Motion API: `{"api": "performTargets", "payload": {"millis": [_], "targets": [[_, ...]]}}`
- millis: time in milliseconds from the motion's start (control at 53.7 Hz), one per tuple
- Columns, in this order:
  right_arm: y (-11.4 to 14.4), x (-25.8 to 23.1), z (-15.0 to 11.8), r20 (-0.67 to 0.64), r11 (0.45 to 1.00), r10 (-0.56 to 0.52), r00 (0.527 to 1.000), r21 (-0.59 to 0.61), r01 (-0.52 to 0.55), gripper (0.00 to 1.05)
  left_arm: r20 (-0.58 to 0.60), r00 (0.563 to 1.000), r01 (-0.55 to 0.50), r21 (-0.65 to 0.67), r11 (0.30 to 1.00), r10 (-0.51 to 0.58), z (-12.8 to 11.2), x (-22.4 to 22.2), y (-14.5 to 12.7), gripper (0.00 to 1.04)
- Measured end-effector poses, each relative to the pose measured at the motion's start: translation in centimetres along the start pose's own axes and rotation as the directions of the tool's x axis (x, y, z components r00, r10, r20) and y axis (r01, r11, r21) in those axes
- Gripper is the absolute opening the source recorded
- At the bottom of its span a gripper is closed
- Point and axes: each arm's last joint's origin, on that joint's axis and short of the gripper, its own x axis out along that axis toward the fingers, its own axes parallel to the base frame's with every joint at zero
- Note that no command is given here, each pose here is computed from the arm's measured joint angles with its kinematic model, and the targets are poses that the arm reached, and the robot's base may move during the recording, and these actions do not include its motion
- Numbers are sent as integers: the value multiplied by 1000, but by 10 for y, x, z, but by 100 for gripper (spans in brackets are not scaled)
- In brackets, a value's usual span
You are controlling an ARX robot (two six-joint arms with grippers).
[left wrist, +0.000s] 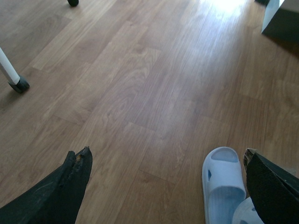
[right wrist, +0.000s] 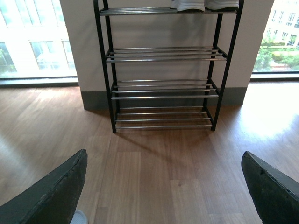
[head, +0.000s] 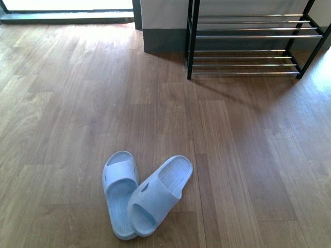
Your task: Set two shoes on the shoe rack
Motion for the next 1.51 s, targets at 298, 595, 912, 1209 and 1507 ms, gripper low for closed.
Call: {"api": "performTargets", "payload": {"millis": [298, 595, 912, 1209, 1507], "targets": [[0, 0, 0, 0, 1000, 0, 1000, 0, 0, 96, -409, 909, 82, 356, 931, 77, -64, 122, -70, 95], [0, 0, 0, 0, 1000, 0, 1000, 0, 0, 96, -559, 818, 201, 499, 843, 136, -137, 210, -106, 95], [0, 0, 0, 0, 1000, 0, 1000, 0, 0, 96, -607, 788, 337, 561, 756, 99, -200, 259, -139, 95], [0, 0, 0, 0, 1000, 0, 1000, 0, 0, 96, -550, 832, 333, 609, 720, 80, -216, 273, -144, 95], [0, 0, 0, 0, 1000, 0, 1000, 0, 0, 96, -492, 869, 308, 628, 715, 57, -226, 279, -145, 95]]}}
